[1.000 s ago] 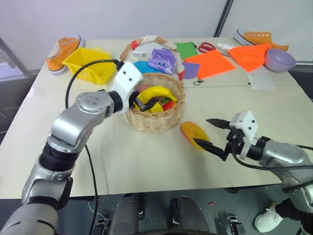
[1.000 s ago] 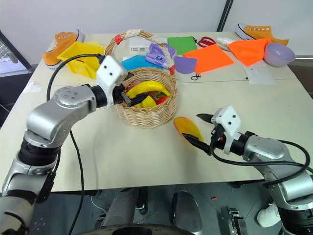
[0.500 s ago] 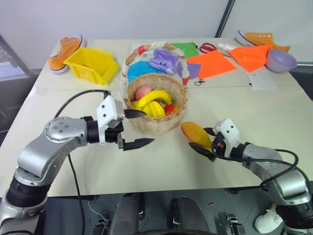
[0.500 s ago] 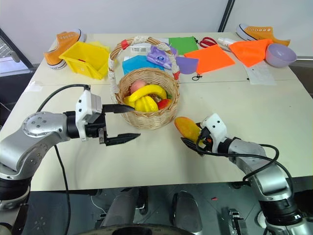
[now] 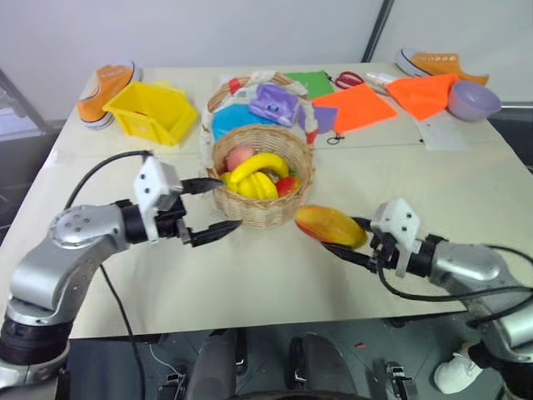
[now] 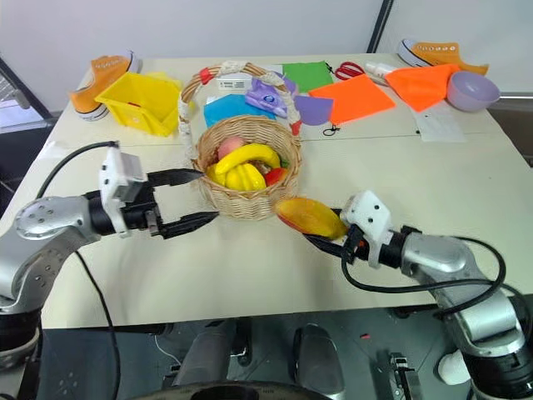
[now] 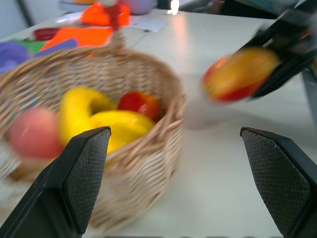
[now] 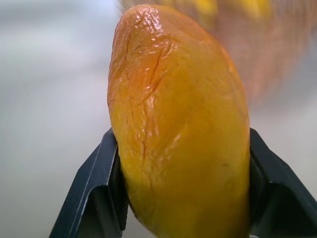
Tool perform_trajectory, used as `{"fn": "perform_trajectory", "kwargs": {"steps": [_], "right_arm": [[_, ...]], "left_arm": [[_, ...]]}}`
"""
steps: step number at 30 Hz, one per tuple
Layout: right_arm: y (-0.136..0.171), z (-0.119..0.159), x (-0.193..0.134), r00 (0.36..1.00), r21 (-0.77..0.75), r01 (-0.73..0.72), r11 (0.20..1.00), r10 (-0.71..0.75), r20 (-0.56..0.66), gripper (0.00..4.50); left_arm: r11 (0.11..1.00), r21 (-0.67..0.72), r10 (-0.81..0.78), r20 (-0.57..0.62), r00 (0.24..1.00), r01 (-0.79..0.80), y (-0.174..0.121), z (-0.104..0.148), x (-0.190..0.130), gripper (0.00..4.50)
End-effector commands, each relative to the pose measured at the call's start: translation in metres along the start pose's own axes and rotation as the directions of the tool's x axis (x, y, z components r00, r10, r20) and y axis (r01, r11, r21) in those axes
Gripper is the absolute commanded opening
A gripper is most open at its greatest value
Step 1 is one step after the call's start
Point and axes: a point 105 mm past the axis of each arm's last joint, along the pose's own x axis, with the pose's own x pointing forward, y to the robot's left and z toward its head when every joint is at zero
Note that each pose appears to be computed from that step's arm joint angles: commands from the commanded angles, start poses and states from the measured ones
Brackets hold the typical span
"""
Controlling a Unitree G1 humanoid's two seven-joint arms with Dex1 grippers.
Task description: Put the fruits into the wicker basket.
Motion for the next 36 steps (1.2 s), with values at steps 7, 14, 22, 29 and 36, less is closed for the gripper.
{"fn": "perform_trajectory", "kwargs": {"steps": [7, 14, 22, 29, 36], "right_arm": [[-0.043, 0.047, 0.091, 0.981, -0.08, 0.192, 0.978, -0.188, 0.057, 2.09], [-0.045, 0.055, 0.108, 0.98, -0.136, 0.194, 0.972, -0.184, 0.081, 4.46], [-0.017, 0.063, 0.044, 0.982, -0.122, 0.019, 0.992, 0.004, 0.189, 4.46], [-0.07, 0.042, 0.044, 0.952, -0.015, 0.274, 0.962, -0.269, 0.145, 4.46], [-0.111, 0.033, 0.074, 0.9, 0.067, 0.395, 0.916, -0.4, 0.17, 4.46]], "left_arm": [[0.998, -0.011, 0.063, 0.097, 0.993, -0.062, 0.009, 0.014, -0.009, 4.5], [0.996, -0.005, 0.087, 0.1, 0.991, -0.087, 0.003, 0.013, -0.009, 4.5], [0.995, 0.001, 0.102, 0.151, 0.983, -0.104, 0.0, 0.022, -0.004, 4.5], [0.996, -0.002, 0.09, 0.219, 0.971, -0.092, 0.002, 0.029, 0.008, 4.5], [0.996, 0.0, 0.084, 0.231, 0.969, -0.087, 0.001, 0.027, 0.014, 4.5]]}}
